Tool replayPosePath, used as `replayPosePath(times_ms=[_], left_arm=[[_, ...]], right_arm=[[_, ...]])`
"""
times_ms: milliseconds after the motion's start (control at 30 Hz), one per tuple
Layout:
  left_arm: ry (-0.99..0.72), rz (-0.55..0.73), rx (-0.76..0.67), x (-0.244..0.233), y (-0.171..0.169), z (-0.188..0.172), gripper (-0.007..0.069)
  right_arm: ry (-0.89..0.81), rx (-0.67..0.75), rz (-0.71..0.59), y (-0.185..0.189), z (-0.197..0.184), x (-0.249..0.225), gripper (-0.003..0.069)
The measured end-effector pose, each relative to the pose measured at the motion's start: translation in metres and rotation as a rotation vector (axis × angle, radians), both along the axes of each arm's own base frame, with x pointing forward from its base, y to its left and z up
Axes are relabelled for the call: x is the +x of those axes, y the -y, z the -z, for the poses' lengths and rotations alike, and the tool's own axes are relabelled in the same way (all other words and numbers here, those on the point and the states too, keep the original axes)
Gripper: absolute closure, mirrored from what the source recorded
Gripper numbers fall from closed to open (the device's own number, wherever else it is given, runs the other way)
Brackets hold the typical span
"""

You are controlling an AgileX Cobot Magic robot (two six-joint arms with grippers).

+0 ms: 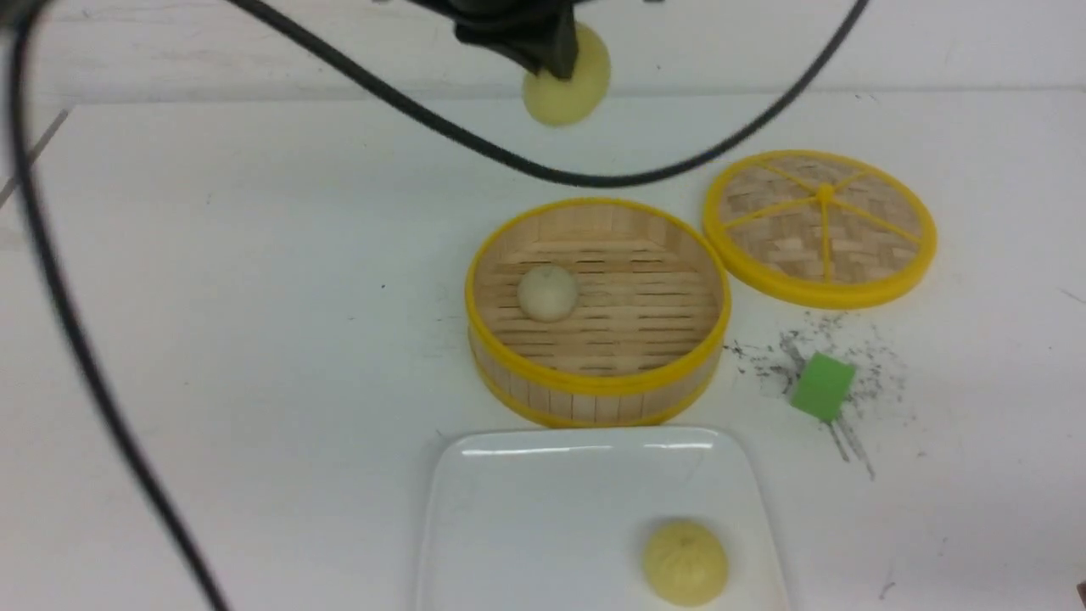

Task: Put the steamed buns into the plate on the white tablecloth.
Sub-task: 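Carry the bun from the bamboo steamer to the plate with the left gripper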

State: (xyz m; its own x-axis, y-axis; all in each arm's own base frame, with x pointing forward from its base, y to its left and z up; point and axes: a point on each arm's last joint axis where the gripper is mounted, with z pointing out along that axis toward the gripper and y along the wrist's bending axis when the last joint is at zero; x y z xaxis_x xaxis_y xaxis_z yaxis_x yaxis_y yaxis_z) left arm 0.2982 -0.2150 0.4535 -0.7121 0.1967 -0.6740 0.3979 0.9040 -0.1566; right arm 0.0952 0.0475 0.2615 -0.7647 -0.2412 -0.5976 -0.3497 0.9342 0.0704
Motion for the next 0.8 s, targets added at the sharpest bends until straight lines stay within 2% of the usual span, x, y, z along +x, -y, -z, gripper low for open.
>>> replayPosePath(times_ms=[100,167,333,433,500,600,633,667,700,800], left_arm=[[-0.032,0.004,-0.013,-0.028,-0.018,-0.004,0.0606],[-0.122,0.013,-0.021,-0.046,-0.025,0.012,0.0603],[-0.381,0.093,0.061,-0.068,-0.015,0.097,0.0601],[-0.417,0.131,0.087,-0.076,0.005,0.159,0.0587],[-0.418,0.137,0.093,-0.078,0.01,0.178,0.0575],[-0.435,0.109,0.102,-0.074,0.018,0.214,0.0508],[-0.437,0.106,0.102,-0.072,0.019,0.216,0.0497],[-0.439,0.099,0.11,-0.069,0.022,0.226,0.0446],[-0.443,0.098,0.115,-0.068,0.023,0.229,0.0439],[-0.474,0.087,0.142,-0.062,0.028,0.249,0.0288]], right_arm=[[0.0,0.003,0.0,0.0,0.0,0.0,0.063],[-0.001,0.005,0.0,0.0,0.0,0.0,0.0627],[-0.001,0.005,0.0,0.0,0.0,0.0,0.0619],[0.0,0.006,0.0,0.0,0.0,0.0,0.0615],[0.0,0.006,0.0,0.0,0.0,0.0,0.0615],[0.003,0.007,0.0,-0.001,0.0,0.0,0.061],[0.003,0.007,0.0,-0.001,0.0,0.0,0.061],[0.002,0.008,0.0,-0.001,0.0,0.0,0.0608],[0.002,0.009,0.0,-0.001,0.0,0.0,0.0608],[-0.003,0.019,0.001,-0.001,0.0,0.0,0.0606]])
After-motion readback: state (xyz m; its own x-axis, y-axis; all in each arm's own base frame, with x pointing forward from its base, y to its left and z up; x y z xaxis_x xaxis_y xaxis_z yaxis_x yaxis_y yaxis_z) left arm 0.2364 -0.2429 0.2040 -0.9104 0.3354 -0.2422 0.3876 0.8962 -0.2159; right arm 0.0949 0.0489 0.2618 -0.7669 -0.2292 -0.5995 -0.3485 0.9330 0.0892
